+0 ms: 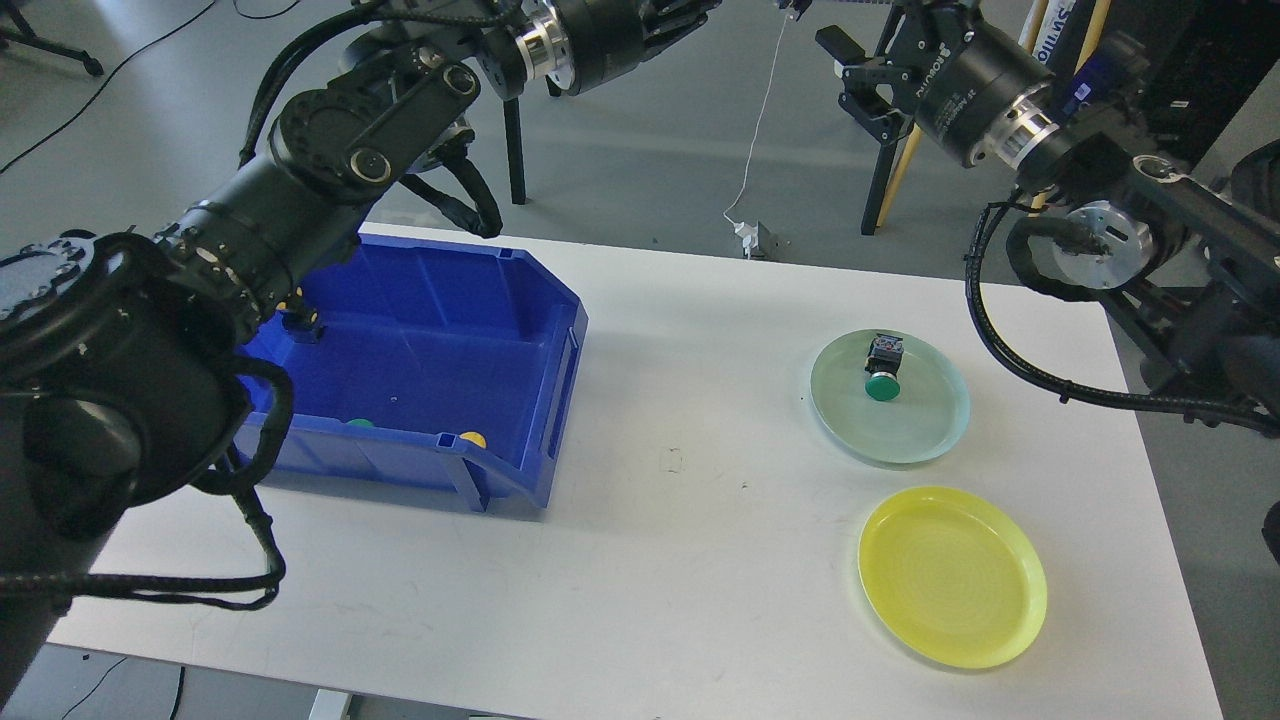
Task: Pass button and place on color plate
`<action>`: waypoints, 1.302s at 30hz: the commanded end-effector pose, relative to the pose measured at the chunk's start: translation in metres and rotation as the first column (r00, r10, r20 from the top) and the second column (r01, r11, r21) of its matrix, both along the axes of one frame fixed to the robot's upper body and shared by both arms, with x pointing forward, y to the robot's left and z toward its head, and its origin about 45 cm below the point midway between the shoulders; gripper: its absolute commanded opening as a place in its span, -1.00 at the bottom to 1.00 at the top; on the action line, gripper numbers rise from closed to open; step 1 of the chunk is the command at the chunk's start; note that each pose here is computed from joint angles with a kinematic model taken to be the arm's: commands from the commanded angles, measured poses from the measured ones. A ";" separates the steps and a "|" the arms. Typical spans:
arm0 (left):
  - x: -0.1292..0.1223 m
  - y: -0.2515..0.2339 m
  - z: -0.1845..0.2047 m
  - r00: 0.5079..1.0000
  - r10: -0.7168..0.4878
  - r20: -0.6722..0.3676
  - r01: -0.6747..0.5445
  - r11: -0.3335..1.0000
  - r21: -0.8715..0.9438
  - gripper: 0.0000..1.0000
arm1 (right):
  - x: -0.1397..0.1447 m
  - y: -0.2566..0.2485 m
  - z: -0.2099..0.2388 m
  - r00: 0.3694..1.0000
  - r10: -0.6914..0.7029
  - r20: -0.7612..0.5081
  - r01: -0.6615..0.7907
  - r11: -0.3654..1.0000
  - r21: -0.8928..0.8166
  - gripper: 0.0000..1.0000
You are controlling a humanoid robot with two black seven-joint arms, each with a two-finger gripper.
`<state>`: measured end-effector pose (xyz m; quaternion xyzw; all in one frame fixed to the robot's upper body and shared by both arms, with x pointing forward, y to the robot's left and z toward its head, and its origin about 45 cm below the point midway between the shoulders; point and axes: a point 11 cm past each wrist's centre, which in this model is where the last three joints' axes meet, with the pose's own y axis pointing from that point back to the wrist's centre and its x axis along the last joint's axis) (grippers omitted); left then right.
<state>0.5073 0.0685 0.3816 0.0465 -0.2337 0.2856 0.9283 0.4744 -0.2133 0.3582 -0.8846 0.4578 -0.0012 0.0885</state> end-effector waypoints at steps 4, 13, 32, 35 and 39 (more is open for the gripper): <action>0.005 0.007 0.008 1.000 0.030 -0.010 -0.030 0.999 -0.045 -0.51 | 0.001 0.001 0.003 1.000 -0.002 0.003 0.002 1.000 0.014 0.74; 0.027 0.046 0.024 0.985 0.169 -0.041 -0.173 0.975 -0.137 -0.51 | 0.002 0.011 0.015 0.999 0.009 0.035 -0.011 0.998 0.067 0.75; 0.026 0.038 0.046 0.988 0.152 0.005 -0.150 0.980 -0.129 -0.51 | 0.010 0.039 0.040 0.996 0.040 0.078 -0.048 0.994 0.100 0.75; 0.025 0.035 0.046 0.989 0.145 0.010 -0.143 0.983 -0.120 -0.51 | 0.011 0.041 0.041 0.996 0.040 0.078 -0.048 0.994 0.102 0.75; 0.024 0.032 0.038 0.991 0.133 0.022 -0.132 0.990 -0.053 -0.51 | 0.010 0.042 0.041 0.996 0.043 0.079 -0.051 0.993 0.102 0.75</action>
